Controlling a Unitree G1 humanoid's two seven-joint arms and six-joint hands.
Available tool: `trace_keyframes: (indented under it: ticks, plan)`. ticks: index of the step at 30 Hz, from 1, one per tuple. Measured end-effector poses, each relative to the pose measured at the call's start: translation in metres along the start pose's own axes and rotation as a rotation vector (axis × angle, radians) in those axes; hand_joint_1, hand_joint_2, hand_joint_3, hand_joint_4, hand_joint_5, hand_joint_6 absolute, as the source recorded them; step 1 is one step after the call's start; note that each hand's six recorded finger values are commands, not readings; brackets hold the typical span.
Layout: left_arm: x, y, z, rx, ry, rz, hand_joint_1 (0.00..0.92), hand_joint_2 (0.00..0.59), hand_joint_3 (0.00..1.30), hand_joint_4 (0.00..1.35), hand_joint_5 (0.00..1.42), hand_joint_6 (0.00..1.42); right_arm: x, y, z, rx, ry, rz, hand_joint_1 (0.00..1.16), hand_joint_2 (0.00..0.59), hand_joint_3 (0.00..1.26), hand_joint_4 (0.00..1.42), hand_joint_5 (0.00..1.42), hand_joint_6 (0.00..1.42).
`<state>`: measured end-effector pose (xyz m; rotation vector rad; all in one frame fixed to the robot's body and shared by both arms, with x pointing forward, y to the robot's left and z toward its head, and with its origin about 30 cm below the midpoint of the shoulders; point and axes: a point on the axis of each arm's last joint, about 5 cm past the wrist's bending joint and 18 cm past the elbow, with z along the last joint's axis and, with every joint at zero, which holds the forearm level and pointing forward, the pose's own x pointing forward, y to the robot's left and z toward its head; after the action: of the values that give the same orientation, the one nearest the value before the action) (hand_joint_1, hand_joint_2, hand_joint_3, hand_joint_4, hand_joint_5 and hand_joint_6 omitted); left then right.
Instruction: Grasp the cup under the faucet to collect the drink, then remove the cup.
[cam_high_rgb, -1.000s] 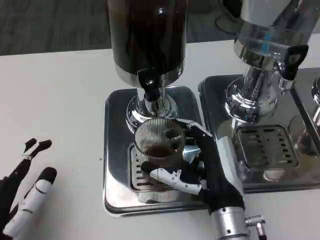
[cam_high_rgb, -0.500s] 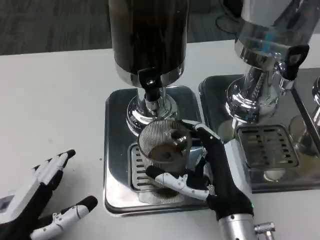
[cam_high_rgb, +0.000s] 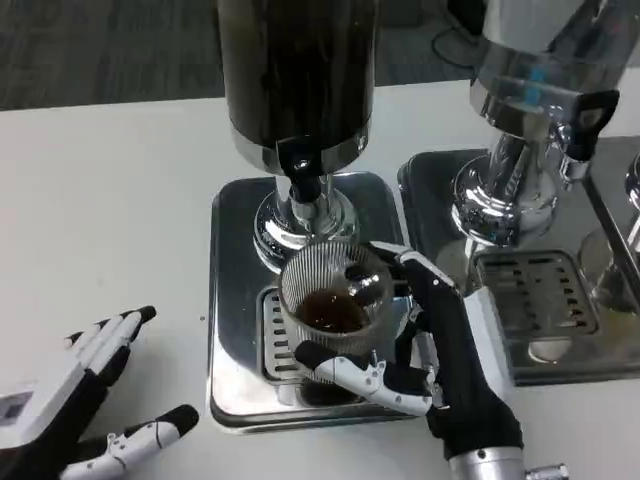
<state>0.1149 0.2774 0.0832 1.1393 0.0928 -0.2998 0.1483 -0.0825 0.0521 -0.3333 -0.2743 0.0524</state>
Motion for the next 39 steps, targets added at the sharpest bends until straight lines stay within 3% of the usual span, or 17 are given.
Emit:
trace_keyframes:
  ticks: [4, 9, 12, 20, 23, 27, 31, 39]
  plan:
    - [-0.003, 0.001, -0.0008, 0.009, 0.006, -0.008, 0.000, 0.086, 0.00, 0.00, 0.00, 0.00, -0.008, -0.0033, 0.0057, 0.022, -0.004, 0.007, 1.10, 0.075, 0.49, 0.59, 0.82, 1.25]
    - [-0.011, 0.003, 0.0044, 0.031, -0.005, -0.017, 0.000, 0.081, 0.00, 0.00, 0.00, 0.00, -0.018, -0.0125, 0.0186, 0.035, -0.046, 0.015, 1.10, 0.076, 0.49, 0.60, 0.82, 1.25]
    - [-0.019, 0.003, 0.0062, 0.038, 0.002, -0.027, 0.000, 0.080, 0.00, 0.00, 0.00, 0.00, -0.024, -0.0168, 0.0236, 0.033, -0.055, 0.035, 1.09, 0.079, 0.49, 0.60, 0.82, 1.25]
    - [-0.031, 0.006, 0.0136, 0.079, 0.011, -0.031, 0.000, 0.065, 0.00, 0.00, 0.00, 0.00, -0.033, -0.0206, 0.0321, 0.038, -0.065, 0.091, 1.09, 0.082, 0.50, 0.60, 0.82, 1.25]
    - [-0.037, 0.003, 0.0150, 0.088, 0.019, -0.024, 0.000, 0.058, 0.00, 0.00, 0.00, 0.00, -0.037, -0.0220, 0.0326, 0.034, -0.059, 0.105, 1.09, 0.082, 0.50, 0.60, 0.82, 1.25]
    - [-0.046, -0.007, 0.0211, 0.085, 0.026, 0.054, 0.000, 0.053, 0.00, 0.00, 0.00, 0.00, -0.045, -0.0290, 0.0320, 0.014, -0.042, 0.130, 1.08, 0.082, 0.50, 0.60, 0.83, 1.25]
    - [-0.051, -0.016, 0.0257, 0.099, 0.038, 0.119, 0.000, 0.051, 0.00, 0.00, 0.00, 0.00, -0.046, -0.0317, 0.0310, 0.023, -0.037, 0.142, 1.08, 0.082, 0.50, 0.60, 0.83, 1.25]
    - [-0.055, -0.026, 0.0310, 0.099, 0.047, 0.150, 0.000, 0.056, 0.00, 0.00, 0.00, 0.00, -0.045, -0.0377, 0.0287, 0.035, -0.042, 0.154, 1.04, 0.111, 0.50, 0.60, 0.85, 1.28]
